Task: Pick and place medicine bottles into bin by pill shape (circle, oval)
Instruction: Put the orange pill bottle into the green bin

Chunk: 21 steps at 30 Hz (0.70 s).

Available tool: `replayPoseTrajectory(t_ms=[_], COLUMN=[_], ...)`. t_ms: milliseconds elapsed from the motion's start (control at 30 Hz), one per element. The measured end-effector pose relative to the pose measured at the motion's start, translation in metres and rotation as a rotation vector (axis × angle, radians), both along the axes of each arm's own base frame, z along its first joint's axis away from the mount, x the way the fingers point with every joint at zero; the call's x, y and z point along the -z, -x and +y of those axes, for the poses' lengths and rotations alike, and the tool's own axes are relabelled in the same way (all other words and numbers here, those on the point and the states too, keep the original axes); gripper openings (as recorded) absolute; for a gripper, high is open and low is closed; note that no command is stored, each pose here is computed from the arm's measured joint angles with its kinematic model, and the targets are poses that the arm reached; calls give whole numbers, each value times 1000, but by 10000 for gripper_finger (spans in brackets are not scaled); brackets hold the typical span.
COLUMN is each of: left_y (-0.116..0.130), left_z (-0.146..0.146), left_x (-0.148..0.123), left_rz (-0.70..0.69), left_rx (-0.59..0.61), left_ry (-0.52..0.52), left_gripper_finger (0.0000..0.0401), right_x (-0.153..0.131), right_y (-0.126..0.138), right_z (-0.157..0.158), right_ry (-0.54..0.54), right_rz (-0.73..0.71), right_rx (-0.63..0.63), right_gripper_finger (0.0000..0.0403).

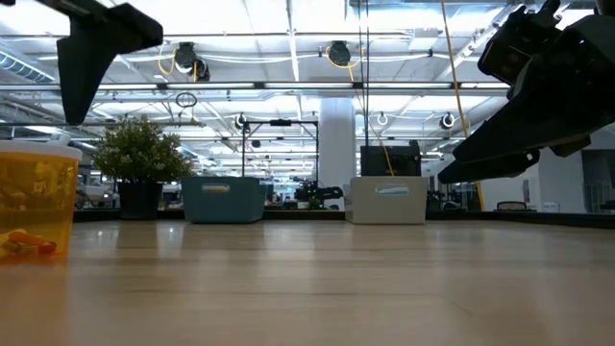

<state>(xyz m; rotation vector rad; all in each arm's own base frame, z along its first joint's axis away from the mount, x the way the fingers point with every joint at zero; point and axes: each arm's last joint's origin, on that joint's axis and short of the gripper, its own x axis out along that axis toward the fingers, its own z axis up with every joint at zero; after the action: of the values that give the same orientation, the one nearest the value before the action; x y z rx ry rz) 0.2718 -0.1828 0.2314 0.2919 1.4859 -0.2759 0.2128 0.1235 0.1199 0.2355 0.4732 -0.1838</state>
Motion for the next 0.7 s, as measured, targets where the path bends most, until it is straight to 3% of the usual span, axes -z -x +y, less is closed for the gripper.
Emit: replayPoseTrajectory(t_ms=[700], left_y=[-3], left_z=[14], left_x=[40], left_rz=[-23], left_rx=[-40], left_ry=[-16], left_gripper_finger=[323], right_x=[0], right_y=[0], right_z=[1], right_ry=[-3], right_rz=[1], right_rx=[-4], right_gripper_finger=[341])
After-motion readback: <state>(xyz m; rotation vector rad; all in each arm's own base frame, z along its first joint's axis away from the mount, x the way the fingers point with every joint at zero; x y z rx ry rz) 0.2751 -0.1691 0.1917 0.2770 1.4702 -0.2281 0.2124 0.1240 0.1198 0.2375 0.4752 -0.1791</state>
